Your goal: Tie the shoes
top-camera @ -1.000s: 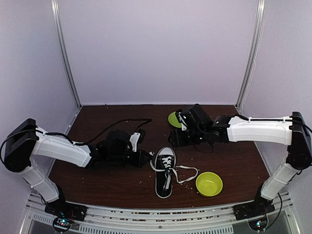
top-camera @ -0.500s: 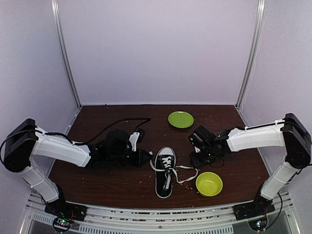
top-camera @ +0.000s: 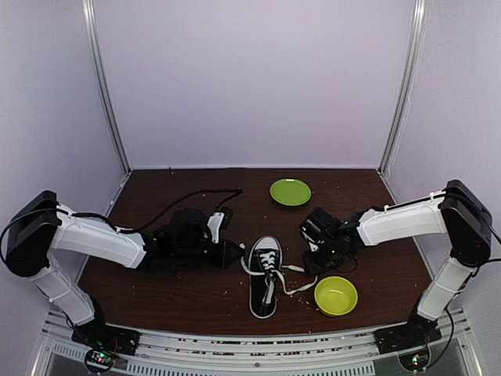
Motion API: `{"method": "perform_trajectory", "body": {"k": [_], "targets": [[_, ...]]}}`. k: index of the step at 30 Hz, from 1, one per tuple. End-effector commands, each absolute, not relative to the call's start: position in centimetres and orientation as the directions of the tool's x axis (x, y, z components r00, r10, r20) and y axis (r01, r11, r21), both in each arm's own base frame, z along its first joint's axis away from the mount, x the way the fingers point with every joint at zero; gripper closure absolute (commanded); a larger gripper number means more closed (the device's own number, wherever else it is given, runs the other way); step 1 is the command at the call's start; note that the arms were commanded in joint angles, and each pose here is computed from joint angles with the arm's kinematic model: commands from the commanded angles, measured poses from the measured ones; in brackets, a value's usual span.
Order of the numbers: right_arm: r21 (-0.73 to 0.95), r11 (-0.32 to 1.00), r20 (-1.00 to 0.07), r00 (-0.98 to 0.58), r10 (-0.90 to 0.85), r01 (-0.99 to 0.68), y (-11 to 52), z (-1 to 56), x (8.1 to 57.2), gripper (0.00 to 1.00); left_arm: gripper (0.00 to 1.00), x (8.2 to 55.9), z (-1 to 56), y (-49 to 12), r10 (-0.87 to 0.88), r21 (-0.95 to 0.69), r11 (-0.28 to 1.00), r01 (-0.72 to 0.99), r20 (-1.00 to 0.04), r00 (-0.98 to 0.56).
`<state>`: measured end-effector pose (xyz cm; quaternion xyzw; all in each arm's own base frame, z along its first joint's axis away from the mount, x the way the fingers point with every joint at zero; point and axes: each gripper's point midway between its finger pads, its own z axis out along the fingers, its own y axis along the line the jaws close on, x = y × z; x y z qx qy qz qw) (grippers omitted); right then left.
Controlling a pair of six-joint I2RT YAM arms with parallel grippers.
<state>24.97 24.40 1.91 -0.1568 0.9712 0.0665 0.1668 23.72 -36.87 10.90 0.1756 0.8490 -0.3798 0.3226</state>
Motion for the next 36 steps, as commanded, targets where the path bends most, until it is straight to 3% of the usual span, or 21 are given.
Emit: {"method": "perform_trajectory", "body": {"k": [1, 8, 22, 26, 32, 36], "targets": [[0.091, 0.926, -0.323, -0.890, -0.320, -0.366, 24.3, 1.5, 23.8, 0.54, 1.00, 24.2, 12.4, -37.4, 0.025, -0.546, 0.627, 0.555, -0.699, -0.715], [0.078, 0.910, -0.323, -0.874, -0.362, -0.406, 24.0, 1.8, 23.1, 0.44, 1.00, 24.2, 12.4, -37.4, 0.027, -0.546, 0.627, 0.555, -0.697, -0.716], [0.071, 0.891, -0.314, -0.857, -0.407, -0.449, 24.5, 1.8, 22.3, 0.39, 1.00, 24.2, 12.4, -37.4, 0.030, -0.544, 0.632, 0.552, -0.694, -0.719], [0.076, 0.883, -0.303, -0.855, -0.421, -0.462, 24.6, 1.6, 21.8, 0.54, 1.00, 24.2, 12.3, -37.3, 0.031, -0.543, 0.633, 0.551, -0.694, -0.720], [0.106, 0.888, -0.349, -0.853, -0.388, -0.447, 25.3, 2.7, 22.2, 0.99, 1.00, 24.2, 12.8, -37.9, 0.039, -0.541, 0.615, 0.573, -0.705, -0.708], [0.110, 0.906, -0.461, -0.829, -0.318, -0.409, 25.8, 6.3, 24.1, 1.00, 1.00, 24.1, 13.6, -38.8, 0.078, -0.520, 0.576, 0.631, -0.734, -0.675]]}}
